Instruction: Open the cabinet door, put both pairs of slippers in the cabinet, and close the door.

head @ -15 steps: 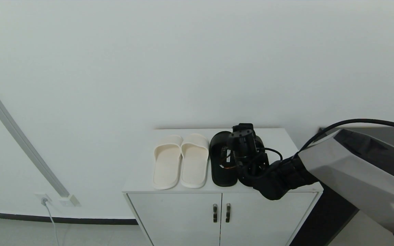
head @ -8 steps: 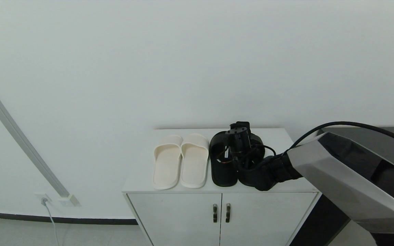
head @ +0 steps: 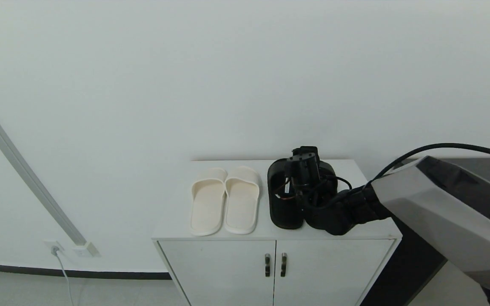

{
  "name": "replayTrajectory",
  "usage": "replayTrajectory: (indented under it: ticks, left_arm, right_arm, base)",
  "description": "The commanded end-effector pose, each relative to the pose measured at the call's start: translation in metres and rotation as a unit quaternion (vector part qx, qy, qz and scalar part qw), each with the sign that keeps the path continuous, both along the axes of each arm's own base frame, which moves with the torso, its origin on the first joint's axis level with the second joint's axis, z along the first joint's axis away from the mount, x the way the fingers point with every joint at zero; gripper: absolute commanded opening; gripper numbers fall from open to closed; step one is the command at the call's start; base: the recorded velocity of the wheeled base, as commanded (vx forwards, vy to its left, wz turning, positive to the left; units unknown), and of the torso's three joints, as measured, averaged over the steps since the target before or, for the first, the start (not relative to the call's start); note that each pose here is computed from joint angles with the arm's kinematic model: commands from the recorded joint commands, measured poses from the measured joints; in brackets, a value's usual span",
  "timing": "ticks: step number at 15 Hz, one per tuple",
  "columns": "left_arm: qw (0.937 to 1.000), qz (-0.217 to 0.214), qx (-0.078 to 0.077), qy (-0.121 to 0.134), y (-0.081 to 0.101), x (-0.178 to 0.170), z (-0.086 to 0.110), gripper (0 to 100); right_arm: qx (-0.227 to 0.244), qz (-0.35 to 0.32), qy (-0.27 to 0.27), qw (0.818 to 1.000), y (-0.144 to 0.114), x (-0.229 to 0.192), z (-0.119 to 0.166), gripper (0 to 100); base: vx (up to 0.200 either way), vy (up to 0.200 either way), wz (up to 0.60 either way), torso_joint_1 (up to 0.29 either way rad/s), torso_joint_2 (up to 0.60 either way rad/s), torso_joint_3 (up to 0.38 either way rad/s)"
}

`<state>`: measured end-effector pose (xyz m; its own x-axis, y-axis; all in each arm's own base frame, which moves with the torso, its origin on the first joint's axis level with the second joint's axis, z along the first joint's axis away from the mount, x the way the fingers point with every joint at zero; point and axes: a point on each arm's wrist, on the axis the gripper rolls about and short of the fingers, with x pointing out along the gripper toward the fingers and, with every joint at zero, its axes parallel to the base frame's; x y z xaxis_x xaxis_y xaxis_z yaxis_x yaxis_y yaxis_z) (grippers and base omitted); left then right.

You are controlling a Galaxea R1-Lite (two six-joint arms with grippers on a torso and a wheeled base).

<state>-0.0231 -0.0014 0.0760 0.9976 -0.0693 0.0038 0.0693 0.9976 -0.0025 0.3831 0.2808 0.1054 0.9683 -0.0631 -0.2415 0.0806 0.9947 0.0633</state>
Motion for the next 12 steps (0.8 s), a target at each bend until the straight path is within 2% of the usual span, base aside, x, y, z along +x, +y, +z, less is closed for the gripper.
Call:
replayTrajectory:
  ticks: [1, 2, 4, 6, 8, 9, 11, 12]
  left_arm:
    - [1.0, 0.0, 0.0, 0.0, 0.0, 0.0, 0.0, 0]
    - [1.0, 0.0, 0.0, 0.0, 0.0, 0.0, 0.0, 0]
    - [1.0, 0.0, 0.0, 0.0, 0.0, 0.0, 0.0, 0]
    - [1.0, 0.0, 0.0, 0.0, 0.0, 0.0, 0.0, 0]
    - [1.0, 0.0, 0.0, 0.0, 0.0, 0.0, 0.0, 0]
    - [1.0, 0.0, 0.0, 0.0, 0.0, 0.0, 0.0, 0]
    - [1.0, 0.0, 0.0, 0.0, 0.0, 0.0, 0.0, 0]
    - [1.0, 0.0, 0.0, 0.0, 0.0, 0.0, 0.0, 0]
  right_arm:
    - [0.01, 0.012, -0.019, 1.0, -0.021, -0.034, 0.049, 0]
    - [0.013, 0.037, -0.015, 0.999, -0.03, -0.053, 0.059, 0]
    - [0.027, 0.139, -0.015, 0.99, -0.05, -0.1, 0.073, 0]
    - [0.013, 0.255, -0.02, 0.967, -0.077, -0.14, 0.072, 0]
    - [0.024, 0.309, -0.014, 0.951, -0.088, -0.162, 0.072, 0]
    - [0.037, 0.368, -0.006, 0.929, -0.102, -0.183, 0.073, 0]
    - [0.043, 0.42, 0.008, 0.907, -0.113, -0.199, 0.073, 0]
    - [0.041, 0.423, 0.013, 0.905, -0.113, -0.201, 0.072, 0]
  base:
    - [0.0, 0.0, 0.0, 0.0, 0.0, 0.0]
    - [0.0, 0.0, 0.0, 0.0, 0.0, 0.0]
    - [0.0, 0.0, 0.0, 0.0, 0.0, 0.0]
    - [0.0, 0.0, 0.0, 0.0, 0.0, 0.0]
    - [0.0, 0.0, 0.0, 0.0, 0.0, 0.0]
    - [0.0, 0.0, 0.0, 0.0, 0.0, 0.0]
    - [0.0, 0.0, 0.0, 0.0, 0.0, 0.0]
    - [0.0, 0.0, 0.0, 0.0, 0.0, 0.0]
